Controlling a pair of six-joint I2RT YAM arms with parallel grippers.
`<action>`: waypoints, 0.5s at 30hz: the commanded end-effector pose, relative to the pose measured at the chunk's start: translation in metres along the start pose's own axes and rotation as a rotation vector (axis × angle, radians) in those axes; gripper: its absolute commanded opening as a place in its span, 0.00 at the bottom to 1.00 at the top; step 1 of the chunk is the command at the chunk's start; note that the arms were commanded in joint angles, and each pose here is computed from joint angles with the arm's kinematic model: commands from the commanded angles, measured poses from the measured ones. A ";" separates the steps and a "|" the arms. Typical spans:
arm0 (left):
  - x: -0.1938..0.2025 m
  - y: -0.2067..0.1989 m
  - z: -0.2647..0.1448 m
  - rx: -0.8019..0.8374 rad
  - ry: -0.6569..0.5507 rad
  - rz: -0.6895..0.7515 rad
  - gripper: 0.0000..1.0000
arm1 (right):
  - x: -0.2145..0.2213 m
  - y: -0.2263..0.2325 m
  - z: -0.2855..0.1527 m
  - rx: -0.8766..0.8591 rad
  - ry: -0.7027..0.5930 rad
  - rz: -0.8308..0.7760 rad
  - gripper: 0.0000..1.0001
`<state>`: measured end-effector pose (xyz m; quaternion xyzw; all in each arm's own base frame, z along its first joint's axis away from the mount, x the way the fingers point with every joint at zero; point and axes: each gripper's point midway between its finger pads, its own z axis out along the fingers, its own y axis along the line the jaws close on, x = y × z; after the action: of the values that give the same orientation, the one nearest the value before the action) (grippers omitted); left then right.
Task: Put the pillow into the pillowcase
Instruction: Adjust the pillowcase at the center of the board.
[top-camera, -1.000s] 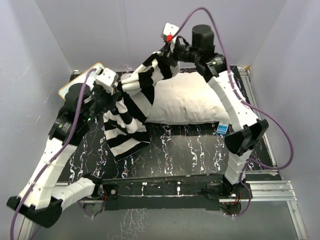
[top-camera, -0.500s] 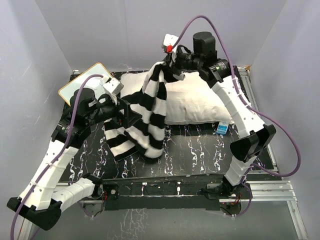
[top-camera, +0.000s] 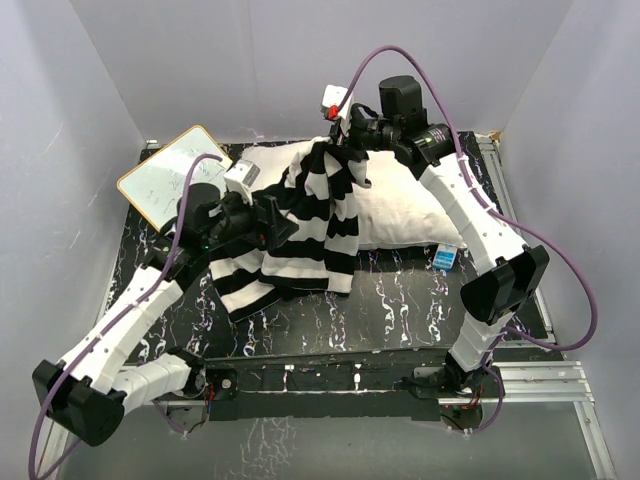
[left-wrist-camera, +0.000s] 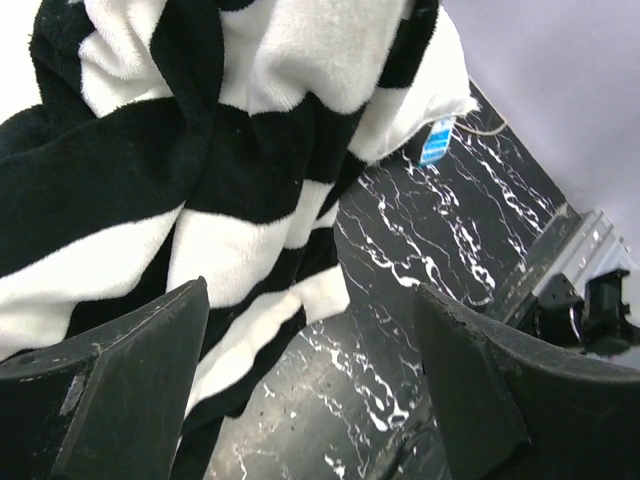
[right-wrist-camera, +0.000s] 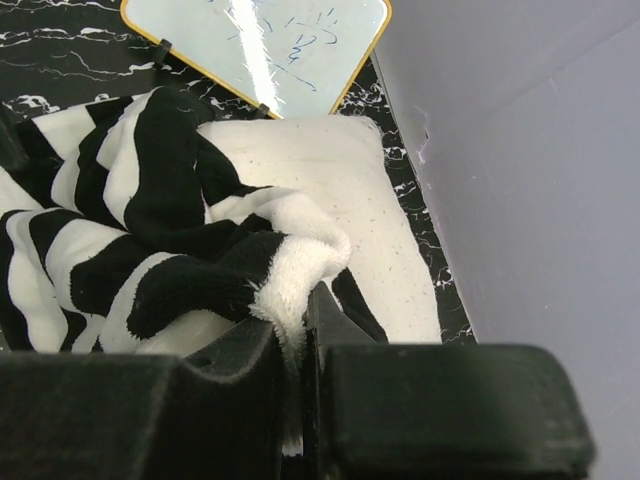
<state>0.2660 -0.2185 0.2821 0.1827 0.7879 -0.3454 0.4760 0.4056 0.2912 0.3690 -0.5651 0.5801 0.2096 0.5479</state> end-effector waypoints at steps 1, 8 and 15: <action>-0.029 0.005 0.024 -0.051 -0.154 -0.021 0.81 | -0.033 -0.005 -0.020 0.040 -0.072 -0.065 0.08; 0.001 0.027 0.078 -0.139 -0.046 -0.033 0.73 | -0.039 -0.003 -0.023 0.036 -0.084 -0.062 0.08; -0.008 0.039 0.065 -0.212 -0.052 0.035 0.00 | -0.041 -0.007 -0.033 0.072 -0.070 -0.083 0.08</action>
<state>0.3287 -0.2512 0.1959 0.1325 0.8420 -0.2706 0.4475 0.4001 0.2893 0.3781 -0.5650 0.5738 0.2096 0.5546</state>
